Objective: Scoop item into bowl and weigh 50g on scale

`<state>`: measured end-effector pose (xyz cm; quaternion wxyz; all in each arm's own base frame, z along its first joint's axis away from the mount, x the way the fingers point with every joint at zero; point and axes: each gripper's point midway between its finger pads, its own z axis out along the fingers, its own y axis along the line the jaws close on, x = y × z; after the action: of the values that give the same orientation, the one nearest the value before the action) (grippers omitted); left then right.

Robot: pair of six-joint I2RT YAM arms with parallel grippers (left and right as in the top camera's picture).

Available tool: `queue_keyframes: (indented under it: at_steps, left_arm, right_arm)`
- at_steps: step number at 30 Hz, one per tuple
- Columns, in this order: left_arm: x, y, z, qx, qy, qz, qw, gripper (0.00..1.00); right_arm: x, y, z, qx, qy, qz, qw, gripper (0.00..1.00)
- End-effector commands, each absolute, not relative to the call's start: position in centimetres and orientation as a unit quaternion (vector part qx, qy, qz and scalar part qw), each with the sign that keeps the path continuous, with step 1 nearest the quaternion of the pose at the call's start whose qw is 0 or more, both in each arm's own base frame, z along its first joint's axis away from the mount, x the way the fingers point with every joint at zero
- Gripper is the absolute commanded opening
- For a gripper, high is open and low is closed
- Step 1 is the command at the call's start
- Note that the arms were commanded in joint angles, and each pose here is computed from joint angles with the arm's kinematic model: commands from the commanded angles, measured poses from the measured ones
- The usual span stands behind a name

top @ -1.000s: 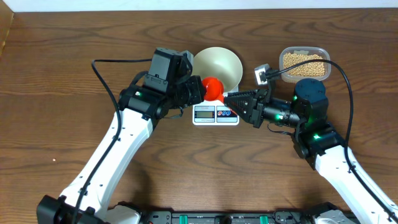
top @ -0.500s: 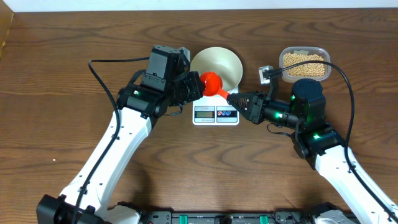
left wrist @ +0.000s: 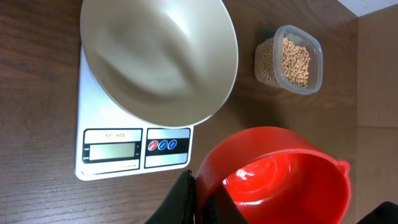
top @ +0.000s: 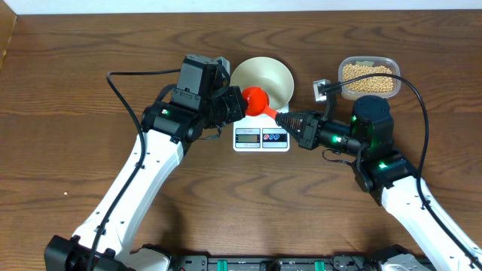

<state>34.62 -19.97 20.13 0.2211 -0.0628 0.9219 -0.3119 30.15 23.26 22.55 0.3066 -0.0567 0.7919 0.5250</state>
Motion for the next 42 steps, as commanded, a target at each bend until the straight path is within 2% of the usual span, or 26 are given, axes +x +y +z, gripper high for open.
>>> queue_keyframes:
  at_steps: [1,10,13,16,18,24,28,32,34,42]
  left_arm:
    - [34.8,-19.8,20.3,-0.067,0.921,-0.312,0.224,0.07]
    - [34.8,-19.8,20.3,-0.066,0.921,-0.312,0.224,0.09]
    - [34.8,-19.8,20.3,-0.066,0.921,-0.312,0.224,0.23]
    - [34.8,-19.8,20.3,-0.065,0.921,-0.312,0.224,0.46]
    - [34.8,-19.8,20.3,-0.065,0.921,-0.312,0.224,0.52]
    - [34.7,-19.8,20.2,-0.052,0.923,-0.308,0.227,0.60]
    - [34.7,-19.8,20.2,-0.013,0.924,-0.298,0.239,0.78]
    - [34.7,-19.8,20.2,0.022,0.924,-0.289,0.251,0.84]
    - [34.8,-19.8,20.2,0.036,0.923,-0.285,0.255,0.89]
    - [34.7,-19.8,20.2,0.050,0.923,-0.281,0.259,0.91]
  right_arm:
    - [30.5,23.4,23.3,-0.058,0.789,0.524,0.316,0.01]
    - [30.6,23.3,23.4,-0.057,0.789,0.522,0.319,0.01]
    - [30.7,23.2,23.3,-0.055,0.790,0.520,0.321,0.01]
    - [30.8,23.1,23.2,-0.056,0.791,0.517,0.322,0.01]
    - [30.9,22.9,22.8,-0.054,0.796,0.510,0.323,0.01]
    - [31.2,22.1,21.8,-0.043,0.809,0.492,0.321,0.01]
    - [31.4,21.5,21.6,-0.054,0.811,0.480,0.331,0.01]
    - [31.4,21.2,21.3,-0.079,0.812,0.465,0.343,0.01]
    - [31.4,21.1,21.1,-0.089,0.813,0.458,0.348,0.01]
    - [31.6,16.9,19.8,-0.067,0.836,0.423,0.343,0.01]
